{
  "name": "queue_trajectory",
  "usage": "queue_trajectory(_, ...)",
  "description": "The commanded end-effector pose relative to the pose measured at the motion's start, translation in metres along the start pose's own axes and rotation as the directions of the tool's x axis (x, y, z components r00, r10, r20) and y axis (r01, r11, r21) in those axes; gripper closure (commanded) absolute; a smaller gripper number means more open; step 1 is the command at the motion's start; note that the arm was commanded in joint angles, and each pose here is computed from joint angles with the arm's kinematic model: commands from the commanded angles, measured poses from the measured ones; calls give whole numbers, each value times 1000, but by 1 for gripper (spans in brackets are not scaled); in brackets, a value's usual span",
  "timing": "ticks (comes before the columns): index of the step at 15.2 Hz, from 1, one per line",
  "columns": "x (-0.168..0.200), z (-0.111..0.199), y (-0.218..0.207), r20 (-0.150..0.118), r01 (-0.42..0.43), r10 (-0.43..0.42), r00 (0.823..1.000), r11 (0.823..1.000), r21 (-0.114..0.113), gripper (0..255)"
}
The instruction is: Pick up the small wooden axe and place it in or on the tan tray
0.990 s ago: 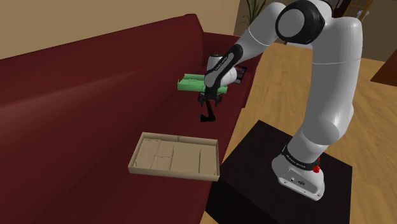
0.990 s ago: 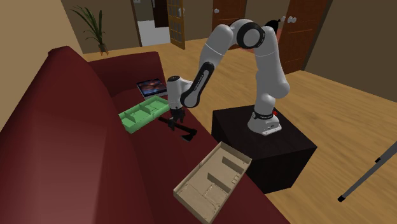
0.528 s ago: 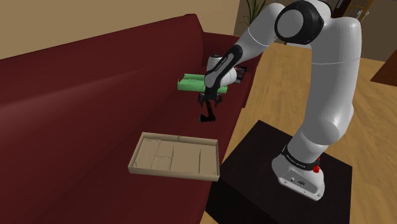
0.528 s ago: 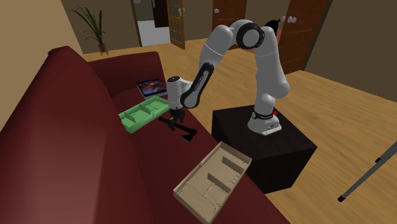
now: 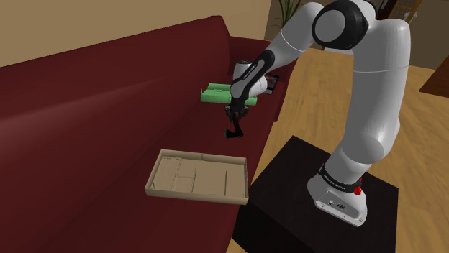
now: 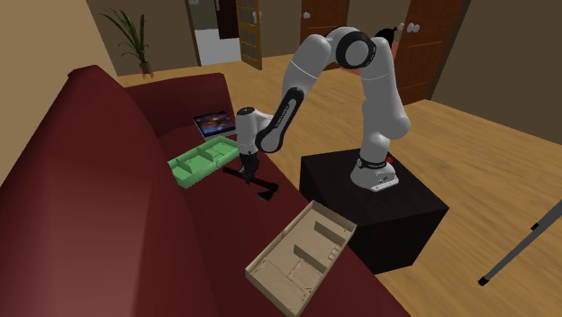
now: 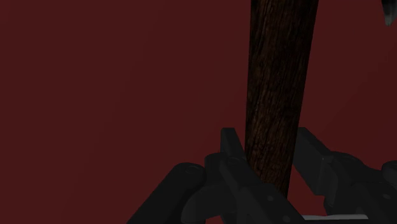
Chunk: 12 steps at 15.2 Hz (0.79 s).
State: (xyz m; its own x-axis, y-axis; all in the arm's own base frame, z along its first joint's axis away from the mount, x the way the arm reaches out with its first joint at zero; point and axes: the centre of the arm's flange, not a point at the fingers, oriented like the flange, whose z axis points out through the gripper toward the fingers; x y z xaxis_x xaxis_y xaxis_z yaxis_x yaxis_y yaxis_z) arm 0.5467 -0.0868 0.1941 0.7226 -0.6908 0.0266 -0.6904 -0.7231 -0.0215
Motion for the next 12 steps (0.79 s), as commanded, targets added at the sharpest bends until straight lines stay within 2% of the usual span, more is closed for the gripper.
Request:
queue_trajectory(1,-1,6,6,12,-7,7,1000,1000,-11,255)
queue_trajectory(12,3,-46,5,13,-7,7,1000,1000,-12,255)
